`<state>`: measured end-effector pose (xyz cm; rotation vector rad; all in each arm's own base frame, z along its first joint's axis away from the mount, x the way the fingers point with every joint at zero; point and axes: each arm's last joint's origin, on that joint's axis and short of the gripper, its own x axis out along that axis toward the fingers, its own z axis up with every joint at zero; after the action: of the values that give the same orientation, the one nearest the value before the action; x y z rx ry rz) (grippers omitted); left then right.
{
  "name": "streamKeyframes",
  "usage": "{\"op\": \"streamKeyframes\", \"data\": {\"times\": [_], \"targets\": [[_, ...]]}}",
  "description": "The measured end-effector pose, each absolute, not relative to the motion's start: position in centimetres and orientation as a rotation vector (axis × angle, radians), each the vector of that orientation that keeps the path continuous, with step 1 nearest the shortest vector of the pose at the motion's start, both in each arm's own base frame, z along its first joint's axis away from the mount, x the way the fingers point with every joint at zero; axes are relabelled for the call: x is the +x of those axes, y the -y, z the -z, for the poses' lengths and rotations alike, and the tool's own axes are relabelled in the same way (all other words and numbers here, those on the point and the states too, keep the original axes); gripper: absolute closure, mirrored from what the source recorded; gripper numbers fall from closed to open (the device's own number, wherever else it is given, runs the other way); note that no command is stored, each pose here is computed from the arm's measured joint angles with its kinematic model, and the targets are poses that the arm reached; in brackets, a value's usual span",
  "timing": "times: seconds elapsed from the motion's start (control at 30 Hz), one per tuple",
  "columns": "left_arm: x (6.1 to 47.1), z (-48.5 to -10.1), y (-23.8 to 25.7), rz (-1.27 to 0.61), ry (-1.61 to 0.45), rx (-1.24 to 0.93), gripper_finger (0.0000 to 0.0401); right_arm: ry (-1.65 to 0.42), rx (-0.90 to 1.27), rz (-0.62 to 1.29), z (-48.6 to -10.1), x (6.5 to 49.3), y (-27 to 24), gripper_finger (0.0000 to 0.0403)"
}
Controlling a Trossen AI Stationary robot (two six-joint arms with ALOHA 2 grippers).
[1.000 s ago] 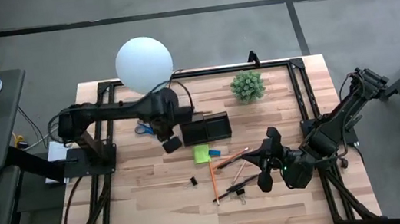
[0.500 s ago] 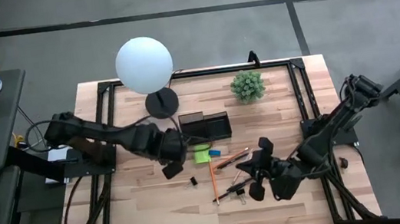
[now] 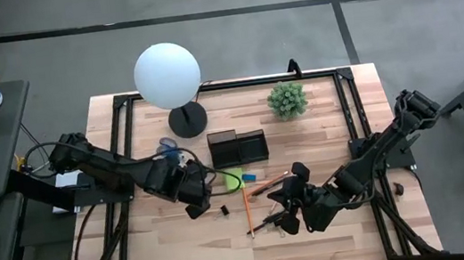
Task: Pick and place office supplies into organizer
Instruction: Put the blue scissors into the top left side of the desk organizer
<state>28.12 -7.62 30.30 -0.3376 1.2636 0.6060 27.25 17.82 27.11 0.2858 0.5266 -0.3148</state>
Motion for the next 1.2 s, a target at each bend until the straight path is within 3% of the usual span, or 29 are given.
{"op": "streamKeyframes", "data": {"times": [0.57, 0.93, 1.2], "targets": [[27.7, -30.3, 11.4, -0.527, -1.159, -0.316, 0.0352, -0.531, 0.280, 0.316, -27.1, 27.3, -17.7, 0.0402], [25.7, -24.4, 13.0, -0.593, -1.221, -0.288, 0.0352, -0.514, 0.324, 0.277, -27.4, 27.5, -18.0, 0.0402], [24.9, -23.2, 14.7, -0.502, -1.187, -0.187, 0.0352, -0.504, 0.324, 0.251, -27.6, 28.0, -17.7, 0.0401]]}}
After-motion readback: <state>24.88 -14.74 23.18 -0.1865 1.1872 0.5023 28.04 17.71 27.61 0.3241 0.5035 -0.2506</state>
